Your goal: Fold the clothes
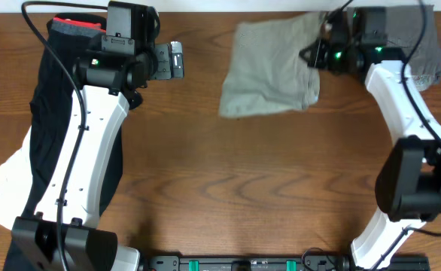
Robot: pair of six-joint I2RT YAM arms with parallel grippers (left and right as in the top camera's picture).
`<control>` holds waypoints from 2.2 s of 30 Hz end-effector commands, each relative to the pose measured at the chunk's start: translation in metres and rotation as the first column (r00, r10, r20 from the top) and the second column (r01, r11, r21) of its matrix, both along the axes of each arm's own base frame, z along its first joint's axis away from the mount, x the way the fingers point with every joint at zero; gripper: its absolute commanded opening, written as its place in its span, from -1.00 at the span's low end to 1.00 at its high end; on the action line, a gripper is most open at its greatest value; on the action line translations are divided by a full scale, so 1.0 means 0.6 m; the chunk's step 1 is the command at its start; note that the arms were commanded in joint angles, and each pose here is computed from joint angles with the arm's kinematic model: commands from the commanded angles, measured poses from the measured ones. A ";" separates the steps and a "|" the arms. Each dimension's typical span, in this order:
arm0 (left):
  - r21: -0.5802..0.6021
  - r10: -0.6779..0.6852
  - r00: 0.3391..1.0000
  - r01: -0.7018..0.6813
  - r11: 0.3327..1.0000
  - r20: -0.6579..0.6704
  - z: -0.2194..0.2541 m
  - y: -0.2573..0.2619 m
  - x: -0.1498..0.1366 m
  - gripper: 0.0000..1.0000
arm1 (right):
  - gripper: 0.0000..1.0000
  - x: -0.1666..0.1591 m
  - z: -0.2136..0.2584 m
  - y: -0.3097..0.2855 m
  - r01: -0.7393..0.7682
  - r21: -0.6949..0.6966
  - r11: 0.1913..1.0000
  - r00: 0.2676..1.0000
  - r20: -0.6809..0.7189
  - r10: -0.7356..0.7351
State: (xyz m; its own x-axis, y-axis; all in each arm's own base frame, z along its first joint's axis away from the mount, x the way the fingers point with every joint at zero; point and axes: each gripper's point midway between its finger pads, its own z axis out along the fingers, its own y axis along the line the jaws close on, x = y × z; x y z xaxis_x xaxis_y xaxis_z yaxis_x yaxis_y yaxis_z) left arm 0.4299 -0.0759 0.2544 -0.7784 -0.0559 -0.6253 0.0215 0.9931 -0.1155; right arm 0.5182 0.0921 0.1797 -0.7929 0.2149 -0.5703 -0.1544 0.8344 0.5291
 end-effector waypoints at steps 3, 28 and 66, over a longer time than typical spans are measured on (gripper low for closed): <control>0.000 0.009 1.000 -0.009 1.000 -0.015 -0.012 0.002 0.003 0.96 | -0.98 0.039 0.128 -0.034 0.198 0.017 0.980 0.967 0.158 -0.198; 0.001 0.009 1.000 -0.009 1.000 -0.015 -0.012 0.002 0.003 0.96 | -0.97 0.118 0.363 -0.217 0.429 0.246 0.869 0.618 0.622 -0.481; 0.007 0.011 0.998 -0.011 1.000 -0.063 -0.067 -0.003 0.033 0.96 | -0.98 0.189 0.189 -0.503 0.602 0.523 0.604 0.355 0.502 -0.789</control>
State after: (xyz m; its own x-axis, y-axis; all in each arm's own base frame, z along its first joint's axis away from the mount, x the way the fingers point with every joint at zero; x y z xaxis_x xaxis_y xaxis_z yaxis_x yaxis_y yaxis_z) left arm 0.4485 -0.0793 0.2209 -0.8100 -0.0532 -0.5840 0.0132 0.9940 -0.1089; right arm 0.6304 -0.1975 0.2911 0.2347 0.6847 -0.6900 0.0724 0.6956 0.7148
